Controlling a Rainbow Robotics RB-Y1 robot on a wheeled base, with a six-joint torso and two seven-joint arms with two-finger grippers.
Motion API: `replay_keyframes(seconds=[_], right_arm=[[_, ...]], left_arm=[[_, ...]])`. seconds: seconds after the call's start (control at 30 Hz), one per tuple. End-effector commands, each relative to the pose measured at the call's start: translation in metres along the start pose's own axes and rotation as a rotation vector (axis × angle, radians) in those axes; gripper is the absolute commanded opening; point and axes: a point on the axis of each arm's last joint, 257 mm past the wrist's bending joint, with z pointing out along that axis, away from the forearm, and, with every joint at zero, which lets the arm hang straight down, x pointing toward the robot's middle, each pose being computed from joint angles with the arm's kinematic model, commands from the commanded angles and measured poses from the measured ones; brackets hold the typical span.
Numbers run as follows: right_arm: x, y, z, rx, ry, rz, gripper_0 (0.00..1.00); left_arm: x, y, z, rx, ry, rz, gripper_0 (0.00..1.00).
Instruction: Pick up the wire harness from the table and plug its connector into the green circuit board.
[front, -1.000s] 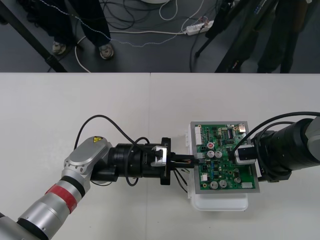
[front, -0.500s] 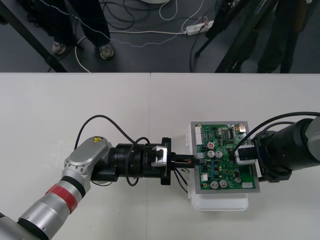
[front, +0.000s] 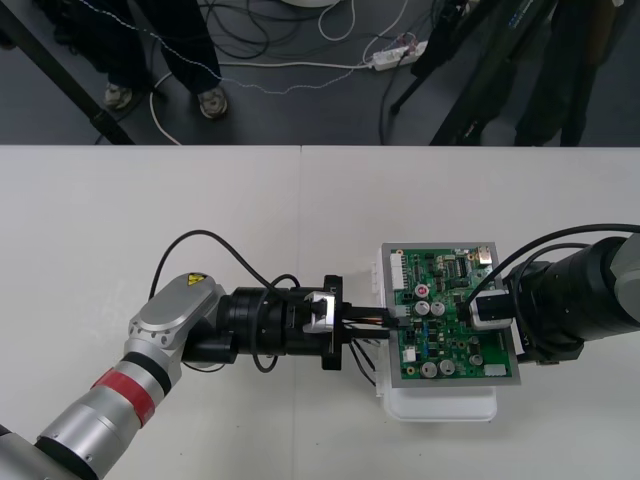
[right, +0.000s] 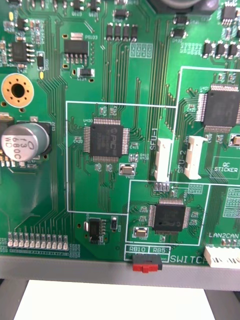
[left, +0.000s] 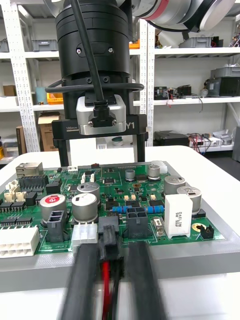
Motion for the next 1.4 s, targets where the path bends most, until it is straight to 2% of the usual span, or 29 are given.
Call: replay_keyframes(seconds=[0.03,0.13,0.3,0.83,1.03,1.13,1.4], right_arm=[[-0.018,0.004,-0.002,0.003,-0.034,0.017,1.0],[-0.018,0.005,-0.001,0.001,-0.033,0.017,1.0],[-0.017,0.003,-0.002,0.004,-0.032,0.016,1.0],[-0.011,0.001,-0.004,0.004,-0.025,0.018,1.0],[-0.003,0.002,-0.012,-0.01,-0.027,0.016,1.0],[0.002,0.003,-0.017,-0.031,-0.04,0.027,1.0],[0.016,0.0,-0.032,-0.063,-0.075,-0.001,1.0]], left_arm=[[-0.021,-0.009,0.042,0.013,-0.07,-0.025,0.55],[-0.017,-0.007,0.032,0.007,-0.058,-0.031,0.59],[-0.01,-0.001,0.005,-0.007,-0.035,-0.039,0.59],[-0.015,0.037,-0.123,-0.074,0.121,0.018,0.59],[-0.036,0.062,-0.174,-0.087,0.221,0.027,0.58],[-0.055,0.078,-0.206,-0.098,0.305,0.04,0.58],[-0.114,0.112,-0.25,-0.124,0.438,0.07,0.59]])
